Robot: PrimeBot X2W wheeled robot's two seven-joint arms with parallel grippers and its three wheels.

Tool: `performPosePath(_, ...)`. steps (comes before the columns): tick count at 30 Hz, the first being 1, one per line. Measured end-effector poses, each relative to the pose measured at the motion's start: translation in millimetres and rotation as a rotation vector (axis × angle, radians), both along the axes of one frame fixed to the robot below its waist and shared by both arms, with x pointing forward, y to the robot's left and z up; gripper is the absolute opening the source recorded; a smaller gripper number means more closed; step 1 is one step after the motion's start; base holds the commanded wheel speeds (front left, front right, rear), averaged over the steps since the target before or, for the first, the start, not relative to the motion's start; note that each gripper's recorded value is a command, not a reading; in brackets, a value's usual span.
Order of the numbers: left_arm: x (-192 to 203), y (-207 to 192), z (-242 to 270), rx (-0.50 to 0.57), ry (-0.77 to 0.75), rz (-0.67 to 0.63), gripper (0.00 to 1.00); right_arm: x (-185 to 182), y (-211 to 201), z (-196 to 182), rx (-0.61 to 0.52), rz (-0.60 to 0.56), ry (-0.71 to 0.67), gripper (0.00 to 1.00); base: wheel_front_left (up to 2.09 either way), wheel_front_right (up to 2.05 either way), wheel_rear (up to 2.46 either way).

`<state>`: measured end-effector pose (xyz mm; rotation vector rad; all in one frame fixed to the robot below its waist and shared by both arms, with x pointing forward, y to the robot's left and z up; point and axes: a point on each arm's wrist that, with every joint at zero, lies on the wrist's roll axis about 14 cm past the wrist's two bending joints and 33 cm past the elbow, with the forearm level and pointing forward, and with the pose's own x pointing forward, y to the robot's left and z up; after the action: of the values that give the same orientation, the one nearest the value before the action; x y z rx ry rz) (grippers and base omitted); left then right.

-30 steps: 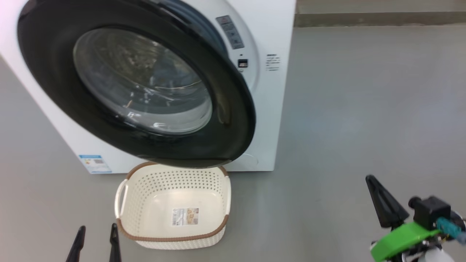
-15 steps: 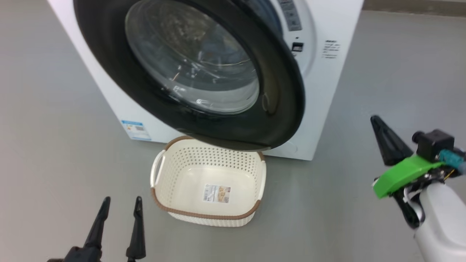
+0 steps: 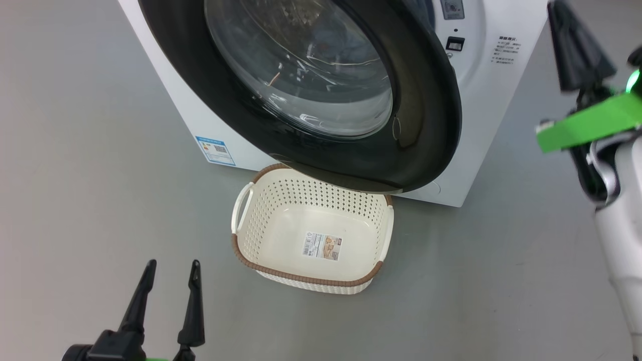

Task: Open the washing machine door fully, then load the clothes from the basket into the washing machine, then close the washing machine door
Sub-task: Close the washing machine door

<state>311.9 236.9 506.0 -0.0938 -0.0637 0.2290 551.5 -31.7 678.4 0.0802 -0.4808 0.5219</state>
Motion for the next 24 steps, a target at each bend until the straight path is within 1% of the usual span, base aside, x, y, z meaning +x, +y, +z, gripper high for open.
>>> performPosePath(3,2.7,0.6,3.4,0.006,-0.011,-0.001,1.0,-14.1,16.6,46.4,0.015,0.053,-0.138,0.0,0.0,0.0,0.0)
performPosePath(5,3.4,0.4,5.6,0.008,-0.018,0.0,1.0,-29.1,32.5,66.8,0.006,0.103,-0.21,0.0,0.0,0.0,0.0)
performPosePath(7,2.8,0.9,7.2,0.017,-0.022,0.002,1.0,-44.7,48.9,75.6,-0.01,0.158,-0.254,0.0,0.0,0.0,0.0)
performPosePath(9,2.1,1.4,9.1,0.019,-0.029,0.0,1.0,-56.4,65.0,72.9,-0.035,0.207,-0.263,0.0,0.0,0.0,0.0)
performPosePath(12,0.1,2.7,11.7,0.022,-0.038,0.003,1.0,-67.2,82.8,55.7,-0.075,0.261,-0.232,0.0,0.0,0.0,0.0)
performPosePath(17,-2.3,5.1,12.6,0.024,-0.04,0.011,1.0,-75.9,107.0,-8.9,-0.184,0.337,-0.08,0.0,0.0,0.0,0.0)
performPosePath(20,-1.7,6.0,11.5,0.025,-0.035,0.015,1.0,-74.7,110.7,-39.9,-0.229,0.355,-0.003,0.0,0.0,0.0,0.0)
performPosePath(24,0.0,6.1,8.6,0.023,-0.025,0.018,1.0,-68.4,110.1,-66.8,-0.261,0.359,0.071,0.0,0.0,0.0,0.0)
